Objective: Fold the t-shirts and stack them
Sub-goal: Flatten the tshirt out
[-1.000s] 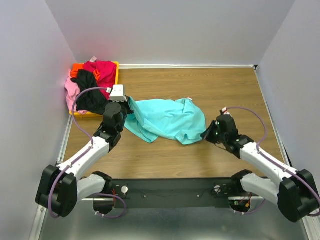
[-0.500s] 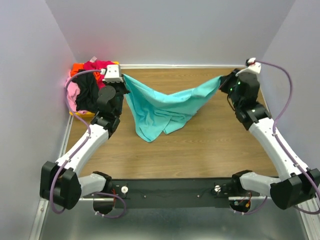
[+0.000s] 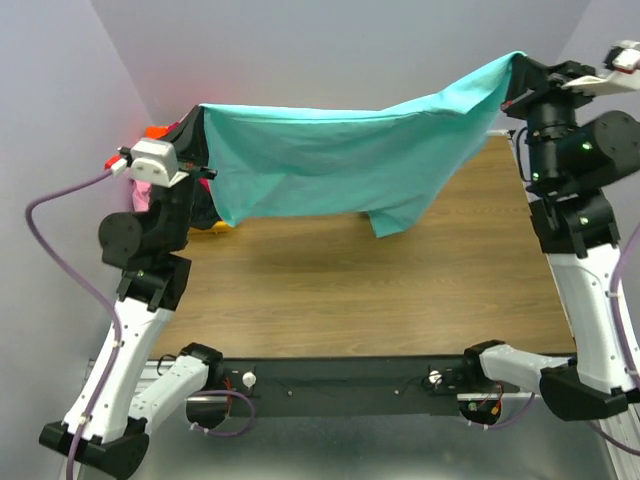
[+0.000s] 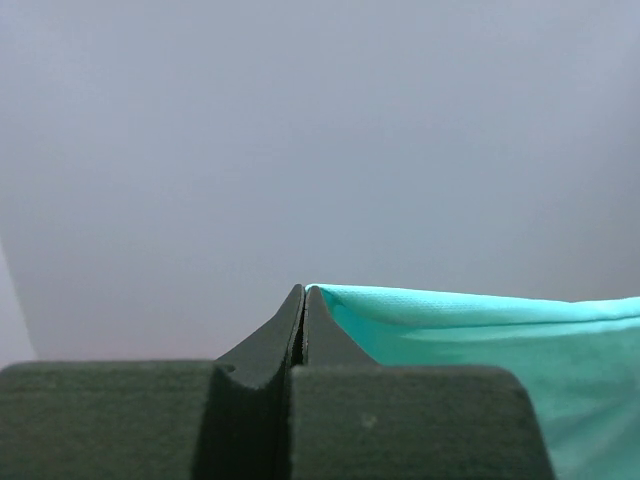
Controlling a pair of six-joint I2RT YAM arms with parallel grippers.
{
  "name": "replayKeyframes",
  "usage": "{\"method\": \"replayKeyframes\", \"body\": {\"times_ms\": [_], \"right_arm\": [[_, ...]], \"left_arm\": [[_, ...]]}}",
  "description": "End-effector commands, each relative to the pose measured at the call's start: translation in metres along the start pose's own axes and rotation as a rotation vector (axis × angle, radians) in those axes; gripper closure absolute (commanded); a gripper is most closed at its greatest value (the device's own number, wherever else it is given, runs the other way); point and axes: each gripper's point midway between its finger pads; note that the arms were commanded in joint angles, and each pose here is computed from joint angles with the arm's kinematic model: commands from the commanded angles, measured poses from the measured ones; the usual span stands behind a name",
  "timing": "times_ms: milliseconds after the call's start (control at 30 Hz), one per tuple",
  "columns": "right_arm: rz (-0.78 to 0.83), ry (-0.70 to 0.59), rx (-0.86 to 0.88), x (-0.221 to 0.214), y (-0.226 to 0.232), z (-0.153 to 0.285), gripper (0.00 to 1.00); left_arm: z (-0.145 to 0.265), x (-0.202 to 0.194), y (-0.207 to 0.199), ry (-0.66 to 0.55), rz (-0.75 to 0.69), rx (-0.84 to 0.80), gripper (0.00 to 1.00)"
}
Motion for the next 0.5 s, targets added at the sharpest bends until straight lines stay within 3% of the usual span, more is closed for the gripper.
{"method": "replayKeyframes", "body": {"times_ms": [0, 167, 267, 467], "right_arm": [[0.021, -0.105, 0.113, 0.063, 0.027, 0.033, 0.99], [0.018, -0.135, 0.135, 0.079, 0.031, 0.049, 0.99], [0.029, -0.086, 0.072, 0.05, 0.013, 0.041, 1.0], [0.095, 0.067, -0.242, -0.062, -0.076, 0.025, 0.99]], "left_arm": [[0.015, 0.031, -0.029, -0.066, 0.006, -0.209, 1.0], [0.03, 0.022, -0.064, -0.066, 0.094, -0.377, 1.0], [0.029, -0.025, -0.084, 0.037, 0.156, -0.416, 1.0], [0.04, -0.165, -0.117, 0.374, 0.194, -0.421, 1.0]]}}
Point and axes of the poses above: each gripper's point midway between its finger pads, its own z axis back along the fingers, its own y axis along the line the jaws close on, x = y × z, and after that the axes turned 12 degrees about -z, right-handed
